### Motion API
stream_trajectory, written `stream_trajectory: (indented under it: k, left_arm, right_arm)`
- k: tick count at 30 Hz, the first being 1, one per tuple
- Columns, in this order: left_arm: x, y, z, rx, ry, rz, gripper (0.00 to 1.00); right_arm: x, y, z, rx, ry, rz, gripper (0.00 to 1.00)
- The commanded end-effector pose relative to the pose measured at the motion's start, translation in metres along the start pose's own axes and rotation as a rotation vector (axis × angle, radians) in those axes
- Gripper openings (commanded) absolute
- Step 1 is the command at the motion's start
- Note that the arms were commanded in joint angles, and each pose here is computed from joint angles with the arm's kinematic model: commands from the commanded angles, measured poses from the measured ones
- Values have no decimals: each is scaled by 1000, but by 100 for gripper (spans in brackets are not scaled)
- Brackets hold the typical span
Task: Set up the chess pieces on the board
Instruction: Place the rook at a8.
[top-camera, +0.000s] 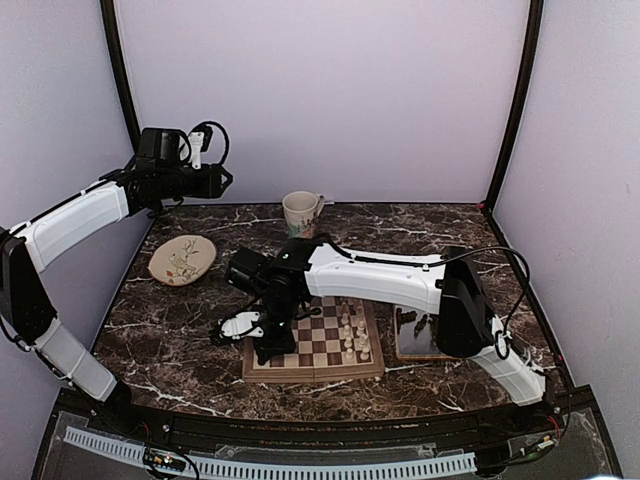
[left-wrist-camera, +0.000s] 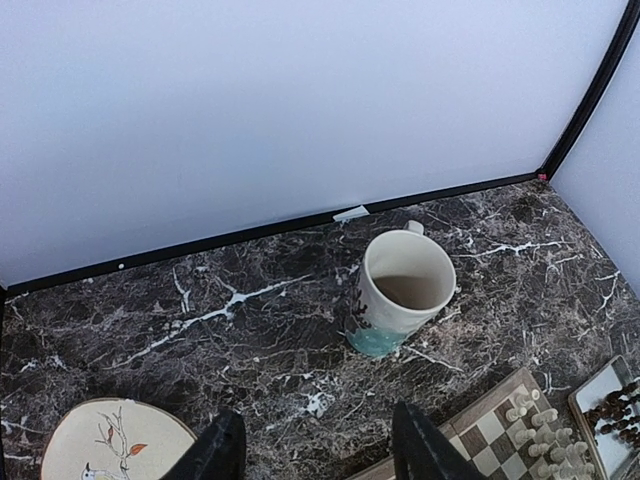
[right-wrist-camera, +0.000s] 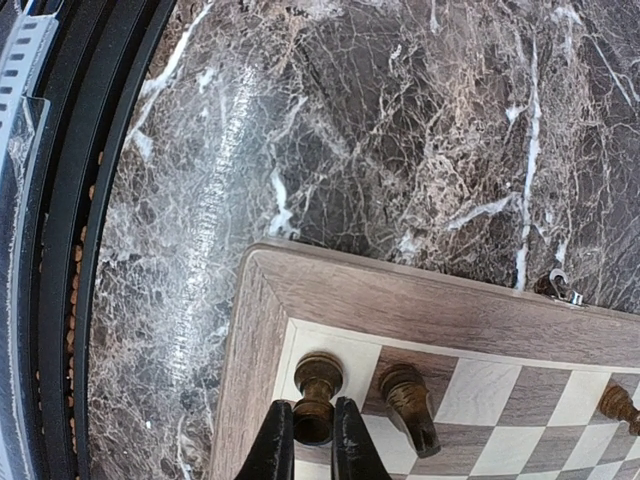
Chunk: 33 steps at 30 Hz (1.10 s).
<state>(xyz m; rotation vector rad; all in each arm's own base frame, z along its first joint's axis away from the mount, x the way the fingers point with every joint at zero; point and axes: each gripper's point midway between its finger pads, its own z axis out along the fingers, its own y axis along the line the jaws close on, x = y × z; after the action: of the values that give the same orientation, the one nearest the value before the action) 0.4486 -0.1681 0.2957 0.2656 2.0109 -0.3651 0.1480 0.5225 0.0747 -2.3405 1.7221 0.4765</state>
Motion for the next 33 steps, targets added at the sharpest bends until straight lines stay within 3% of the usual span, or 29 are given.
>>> stream_trajectory:
  k: [1,12,23,26,33]
  left_arm:
    - [-9,-6,-7,27,-21,-9,52]
    - [-9,-6,-6,31,-17,-8,52]
    - [-7,-7,-5,33,-11,-7,52]
    - [-6,-6,-4,32,-8,-6,52]
    - [0,-6,2,36,11,-6,52]
  right_arm:
    - [-6,1,11,3,-4,-16,7]
    - [-5,0,13,4,-3,-14,13]
    - [-13,-2,-2,27,-29,-13,27]
    - [-14,-1,-8,34,-33,-14,37]
    - [-5,8,-27,35,-36,-17,37]
